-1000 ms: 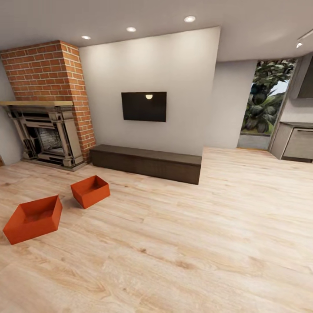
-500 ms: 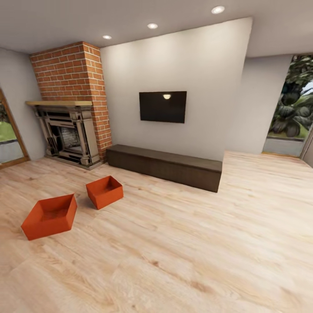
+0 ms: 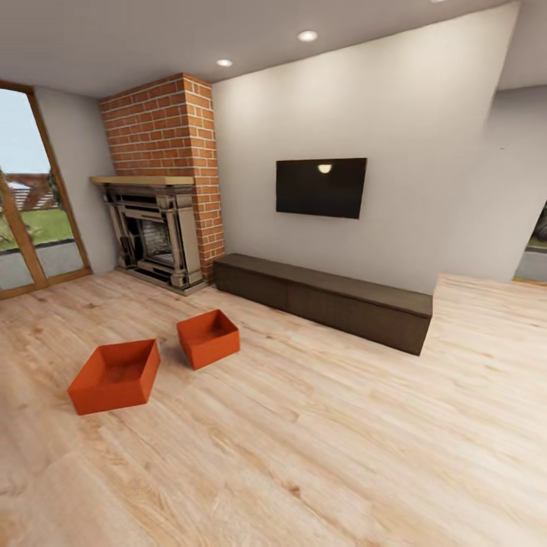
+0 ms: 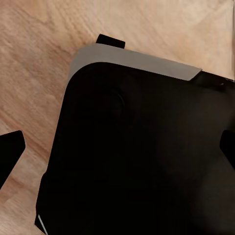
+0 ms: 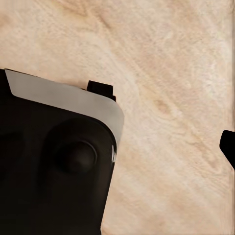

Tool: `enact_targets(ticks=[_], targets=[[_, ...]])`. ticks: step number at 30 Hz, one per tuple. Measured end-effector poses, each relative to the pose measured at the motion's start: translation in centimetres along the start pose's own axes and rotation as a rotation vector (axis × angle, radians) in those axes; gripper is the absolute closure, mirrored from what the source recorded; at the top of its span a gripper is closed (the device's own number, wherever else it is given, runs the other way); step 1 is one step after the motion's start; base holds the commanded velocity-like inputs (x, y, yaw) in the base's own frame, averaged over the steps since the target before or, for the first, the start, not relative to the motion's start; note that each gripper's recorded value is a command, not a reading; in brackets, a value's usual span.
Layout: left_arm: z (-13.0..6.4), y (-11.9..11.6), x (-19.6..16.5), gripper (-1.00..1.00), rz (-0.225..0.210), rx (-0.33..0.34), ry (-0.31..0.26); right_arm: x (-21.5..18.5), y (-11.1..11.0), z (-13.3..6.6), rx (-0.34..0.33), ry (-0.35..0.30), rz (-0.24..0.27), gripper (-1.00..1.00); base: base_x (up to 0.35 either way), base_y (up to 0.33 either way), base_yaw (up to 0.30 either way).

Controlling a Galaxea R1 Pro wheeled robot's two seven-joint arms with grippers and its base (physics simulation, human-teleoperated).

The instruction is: Move the two storage containers from the living room to the garage. In the garage, place one container on the floor and stack the other container on top of it (either order is fine).

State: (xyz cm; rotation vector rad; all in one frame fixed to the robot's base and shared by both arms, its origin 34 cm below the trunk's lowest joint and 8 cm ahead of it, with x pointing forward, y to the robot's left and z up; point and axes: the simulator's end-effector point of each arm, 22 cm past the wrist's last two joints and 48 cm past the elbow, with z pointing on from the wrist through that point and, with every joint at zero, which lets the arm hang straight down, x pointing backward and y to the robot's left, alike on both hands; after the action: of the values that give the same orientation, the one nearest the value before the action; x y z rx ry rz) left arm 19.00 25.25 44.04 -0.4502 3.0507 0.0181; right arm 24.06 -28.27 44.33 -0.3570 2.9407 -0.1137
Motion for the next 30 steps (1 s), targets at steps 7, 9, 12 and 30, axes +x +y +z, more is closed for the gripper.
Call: enact_targets(ticks=[7,9,12,30], targets=[[0.00,-0.12,0.03,-1.00,0.006,0.001,0.000,-0.05,0.08,0.00,-0.001,-0.002,-0.009,-1.00,0.331,-0.027,0.008],[0.00,-0.12,0.03,-1.00,0.007,0.002,0.000,-0.05,0.08,0.00,-0.002,-0.002,-0.009,-1.00,0.326,-0.081,0.001],[0.00,-0.06,0.01,-1.00,0.007,0.001,0.000,0.01,-0.01,0.00,0.000,0.000,-0.008,-1.00,0.324,-0.094,0.000],[0.00,0.12,-0.01,-1.00,0.003,-0.002,0.001,-0.04,0.05,0.00,-0.001,-0.001,-0.002,-1.00,0.323,-0.098,0.000]])
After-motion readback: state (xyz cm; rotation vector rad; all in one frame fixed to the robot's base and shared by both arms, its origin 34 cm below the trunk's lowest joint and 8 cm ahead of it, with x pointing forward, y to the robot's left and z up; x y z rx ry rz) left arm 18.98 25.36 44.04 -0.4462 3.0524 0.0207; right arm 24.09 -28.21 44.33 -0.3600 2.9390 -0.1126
